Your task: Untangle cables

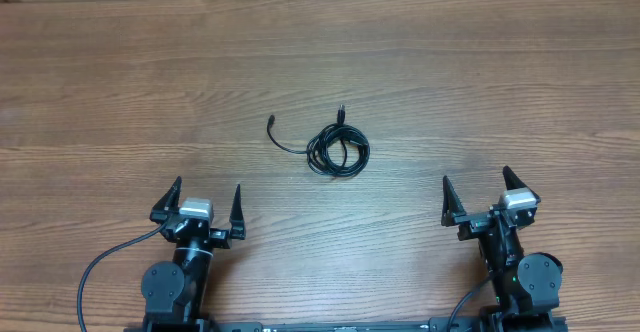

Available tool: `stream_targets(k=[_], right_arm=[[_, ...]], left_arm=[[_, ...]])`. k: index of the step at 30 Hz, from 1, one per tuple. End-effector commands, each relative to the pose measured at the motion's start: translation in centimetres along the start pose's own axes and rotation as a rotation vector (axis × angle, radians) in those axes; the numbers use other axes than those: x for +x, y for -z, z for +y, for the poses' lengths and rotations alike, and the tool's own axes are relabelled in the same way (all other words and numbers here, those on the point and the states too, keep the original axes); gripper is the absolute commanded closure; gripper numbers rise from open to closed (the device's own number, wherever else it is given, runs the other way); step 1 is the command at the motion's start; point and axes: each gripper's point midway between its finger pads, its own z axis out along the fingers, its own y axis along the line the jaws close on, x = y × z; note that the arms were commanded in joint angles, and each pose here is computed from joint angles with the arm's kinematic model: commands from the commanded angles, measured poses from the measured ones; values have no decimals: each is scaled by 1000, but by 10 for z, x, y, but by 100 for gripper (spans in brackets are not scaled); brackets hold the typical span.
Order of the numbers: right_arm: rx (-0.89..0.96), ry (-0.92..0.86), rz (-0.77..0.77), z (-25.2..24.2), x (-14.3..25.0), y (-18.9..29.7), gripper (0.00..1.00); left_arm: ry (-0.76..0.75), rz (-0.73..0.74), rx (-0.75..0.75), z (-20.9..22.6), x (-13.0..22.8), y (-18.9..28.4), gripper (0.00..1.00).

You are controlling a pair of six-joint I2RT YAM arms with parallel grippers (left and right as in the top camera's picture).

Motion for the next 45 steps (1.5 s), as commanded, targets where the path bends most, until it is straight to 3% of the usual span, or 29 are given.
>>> stream_targets(k=[1,10,13,18,24,40,45], right_arm=[[1,5,-1,0,2,0,0],[-27,4,-3,4,2,0,0],[-26,0,-26,4,-4,0,0],[-30,-147,-54,4,-14,1,0],[22,-166,16,-3,-10,2,0],[41,-187,381,-2,-20,-17,0],[-21,-209,481,9,-28,-34,0]], left_arm=[[-7,-2,4,0,1,0,0],[1,-17,3,0,-3,0,0],[115,-27,8,0,-7,1,0],[188,0,14,-1,-9,4,0],[188,37,-18,4,-23,11,0],[175,506,-14,5,-34,-8,0],[195,747,-8,5,-49,-11,0]])
